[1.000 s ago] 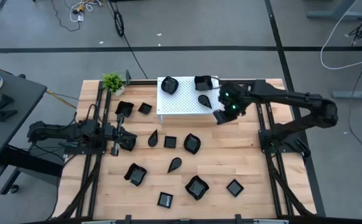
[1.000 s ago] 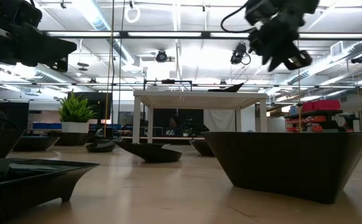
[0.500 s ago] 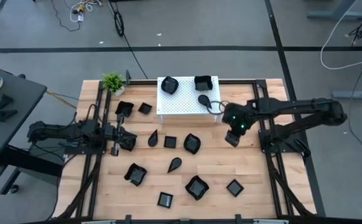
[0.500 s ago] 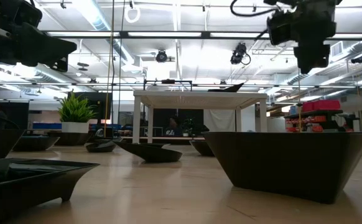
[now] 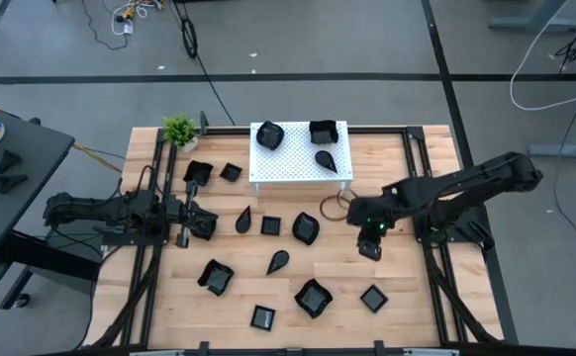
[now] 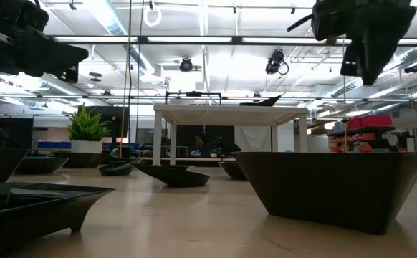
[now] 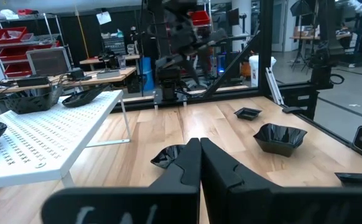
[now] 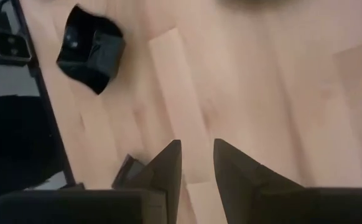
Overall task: Pick & Place Mini shaped plates
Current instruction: Put the square plate on the shelf
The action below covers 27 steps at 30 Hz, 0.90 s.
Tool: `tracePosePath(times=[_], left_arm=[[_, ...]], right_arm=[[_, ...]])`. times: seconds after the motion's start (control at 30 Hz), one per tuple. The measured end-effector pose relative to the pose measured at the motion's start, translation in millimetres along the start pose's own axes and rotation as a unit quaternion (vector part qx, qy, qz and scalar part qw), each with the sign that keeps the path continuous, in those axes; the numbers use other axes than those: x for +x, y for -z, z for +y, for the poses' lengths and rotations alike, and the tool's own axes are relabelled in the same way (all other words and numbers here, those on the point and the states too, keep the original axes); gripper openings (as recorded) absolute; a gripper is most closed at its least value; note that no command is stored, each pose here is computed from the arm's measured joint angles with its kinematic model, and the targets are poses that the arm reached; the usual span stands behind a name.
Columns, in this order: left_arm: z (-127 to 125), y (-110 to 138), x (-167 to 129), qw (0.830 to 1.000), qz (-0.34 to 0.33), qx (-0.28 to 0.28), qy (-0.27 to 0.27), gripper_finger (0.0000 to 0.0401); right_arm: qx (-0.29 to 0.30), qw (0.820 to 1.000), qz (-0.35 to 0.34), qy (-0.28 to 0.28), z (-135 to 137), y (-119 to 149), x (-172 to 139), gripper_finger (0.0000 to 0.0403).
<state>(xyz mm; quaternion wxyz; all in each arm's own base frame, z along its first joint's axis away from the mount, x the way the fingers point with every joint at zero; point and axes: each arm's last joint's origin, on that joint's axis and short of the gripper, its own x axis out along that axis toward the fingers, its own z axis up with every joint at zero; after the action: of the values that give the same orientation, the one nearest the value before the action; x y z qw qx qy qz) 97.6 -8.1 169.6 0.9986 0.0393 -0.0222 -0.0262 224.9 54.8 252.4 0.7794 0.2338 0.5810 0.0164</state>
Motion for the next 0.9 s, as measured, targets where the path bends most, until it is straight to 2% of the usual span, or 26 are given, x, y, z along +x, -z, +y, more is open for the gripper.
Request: tracePosePath(times=[0.33,0.57,0.7,0.9], left_arm=[[0,0,0,1.000,0.000,0.000,0.000,0.0003],[0,0,0,1.000,0.000,0.000,0.000,0.0003],[0,0,0,1.000,0.000,0.000,0.000,0.0003],[0,0,0,1.000,0.000,0.000,0.000,0.0003]], right_arm=[[-0.075,0.996,0.010,-0.043,42,12,28,0.0098],[-0.173,0.983,0.016,-0.066,65,27,38,0.0098],[-0.230,0.970,0.027,-0.073,75,40,39,0.0098],[-0.328,0.940,0.056,-0.081,88,66,41,0.0098]])
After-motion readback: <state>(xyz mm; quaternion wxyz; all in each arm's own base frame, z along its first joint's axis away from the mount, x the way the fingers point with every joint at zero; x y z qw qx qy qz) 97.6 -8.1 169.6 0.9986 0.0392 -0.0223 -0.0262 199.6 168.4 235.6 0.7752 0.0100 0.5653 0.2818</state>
